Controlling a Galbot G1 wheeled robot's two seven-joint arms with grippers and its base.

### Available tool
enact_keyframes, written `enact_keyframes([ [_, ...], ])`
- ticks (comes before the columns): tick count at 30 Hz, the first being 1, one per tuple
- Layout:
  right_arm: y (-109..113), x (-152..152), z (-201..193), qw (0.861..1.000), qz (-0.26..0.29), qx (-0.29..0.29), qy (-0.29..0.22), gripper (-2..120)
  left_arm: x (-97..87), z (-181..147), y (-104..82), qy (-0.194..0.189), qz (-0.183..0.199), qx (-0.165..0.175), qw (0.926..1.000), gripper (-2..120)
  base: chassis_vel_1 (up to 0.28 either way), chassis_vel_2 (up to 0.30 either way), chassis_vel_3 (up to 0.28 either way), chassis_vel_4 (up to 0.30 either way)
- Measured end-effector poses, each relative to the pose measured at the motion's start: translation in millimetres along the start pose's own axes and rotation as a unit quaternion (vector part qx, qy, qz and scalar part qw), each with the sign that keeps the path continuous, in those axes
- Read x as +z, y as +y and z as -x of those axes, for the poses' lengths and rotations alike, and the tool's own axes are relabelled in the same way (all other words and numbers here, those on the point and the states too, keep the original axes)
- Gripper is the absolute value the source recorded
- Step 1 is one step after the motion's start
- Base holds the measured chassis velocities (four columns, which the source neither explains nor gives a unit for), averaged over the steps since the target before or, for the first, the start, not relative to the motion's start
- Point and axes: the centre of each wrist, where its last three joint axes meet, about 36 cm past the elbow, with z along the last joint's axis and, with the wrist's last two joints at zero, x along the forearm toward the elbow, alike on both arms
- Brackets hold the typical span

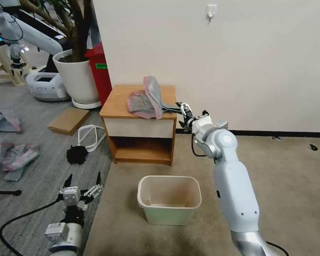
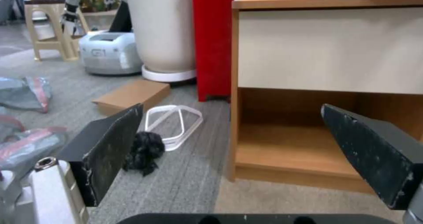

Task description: Pick up the garbage bag from the table and place it over the trash can.

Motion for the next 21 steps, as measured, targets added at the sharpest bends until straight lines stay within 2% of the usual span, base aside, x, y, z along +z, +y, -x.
enact_keyframes([
  [21, 13.8, -3.4, 33.5, 0.999, -0.017, 0.014, -0.036, 99, 4.7, -1.8, 2.6, 0.0, 0.011, -0.018, 0.9998, 100, 0.0, 0.0, 0.0, 0.0],
])
